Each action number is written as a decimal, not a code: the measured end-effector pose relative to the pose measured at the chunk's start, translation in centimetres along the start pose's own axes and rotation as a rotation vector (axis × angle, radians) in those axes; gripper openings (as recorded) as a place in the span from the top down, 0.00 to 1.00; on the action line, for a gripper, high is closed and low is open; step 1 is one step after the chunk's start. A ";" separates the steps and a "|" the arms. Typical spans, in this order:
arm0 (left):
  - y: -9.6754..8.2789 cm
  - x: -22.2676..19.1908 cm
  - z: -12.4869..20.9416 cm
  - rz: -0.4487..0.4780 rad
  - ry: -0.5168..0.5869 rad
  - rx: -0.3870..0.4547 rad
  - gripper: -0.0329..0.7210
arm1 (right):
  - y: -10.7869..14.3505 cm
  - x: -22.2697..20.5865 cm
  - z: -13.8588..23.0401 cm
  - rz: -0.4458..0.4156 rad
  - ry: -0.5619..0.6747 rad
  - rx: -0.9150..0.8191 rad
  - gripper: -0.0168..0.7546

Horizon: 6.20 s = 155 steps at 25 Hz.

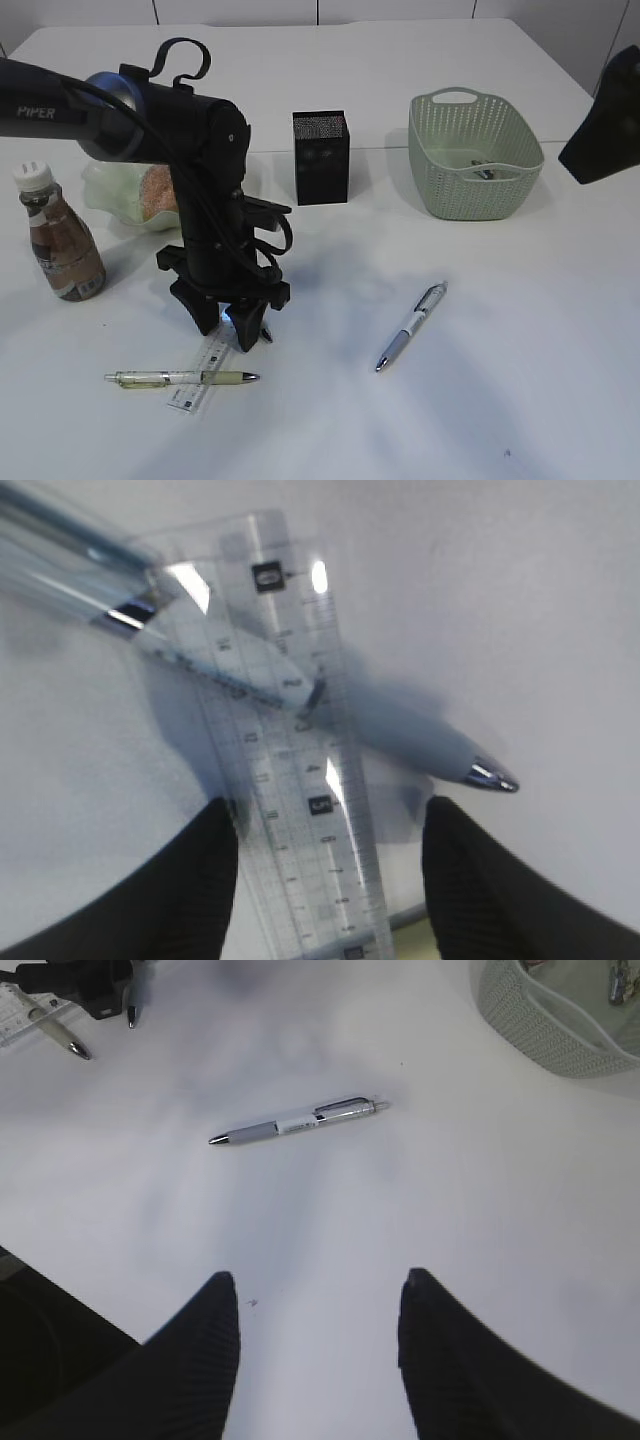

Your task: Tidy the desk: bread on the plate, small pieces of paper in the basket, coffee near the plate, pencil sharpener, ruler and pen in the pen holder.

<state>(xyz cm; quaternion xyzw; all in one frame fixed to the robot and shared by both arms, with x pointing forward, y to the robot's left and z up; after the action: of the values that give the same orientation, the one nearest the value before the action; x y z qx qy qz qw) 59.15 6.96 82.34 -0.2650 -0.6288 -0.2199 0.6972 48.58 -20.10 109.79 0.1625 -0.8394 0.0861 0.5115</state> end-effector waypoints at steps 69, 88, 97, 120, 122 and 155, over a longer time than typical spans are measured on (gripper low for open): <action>-0.3 20.7 -2.4 -0.146 -0.471 -0.057 0.63 | 0.0 0.0 0.0 0.000 0.002 0.005 0.45; 0.8 31.5 -6.2 -0.376 -1.070 -0.125 0.63 | 0.0 0.0 0.0 0.000 0.002 0.005 0.45; 0.9 30.7 -9.8 -0.367 -1.221 -0.133 0.63 | 0.0 0.0 0.0 0.000 0.002 0.005 0.45; 2.2 22.4 -17.6 -0.373 -1.421 -0.156 0.63 | -0.7 0.0 0.0 0.045 0.002 0.020 0.45; 2.3 21.7 -17.9 -0.371 -1.416 -0.156 0.63 | -0.7 0.0 0.0 0.045 0.002 0.020 0.45; 5.6 17.2 -18.8 -0.363 -1.387 -0.082 0.63 | -0.7 0.0 0.0 0.046 0.002 0.023 0.45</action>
<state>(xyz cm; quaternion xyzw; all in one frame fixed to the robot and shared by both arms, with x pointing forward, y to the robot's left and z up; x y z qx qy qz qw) 78.96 -0.47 97.64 -0.2610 -0.9523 -0.1368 0.0789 48.81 -20.80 109.77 0.1488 -0.8413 0.1076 0.5084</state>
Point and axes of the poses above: a point on each arm's last joint axis where the gripper is mounted, x pointing back along that axis away from the gripper, y along the wrist's bending axis when the last joint is at zero, z = x × y, the point moved 7 cm from there along -x, pointing out along that axis toward the gripper, and after that the axes turned 15 degrees about -x, right-handed, at the moved point
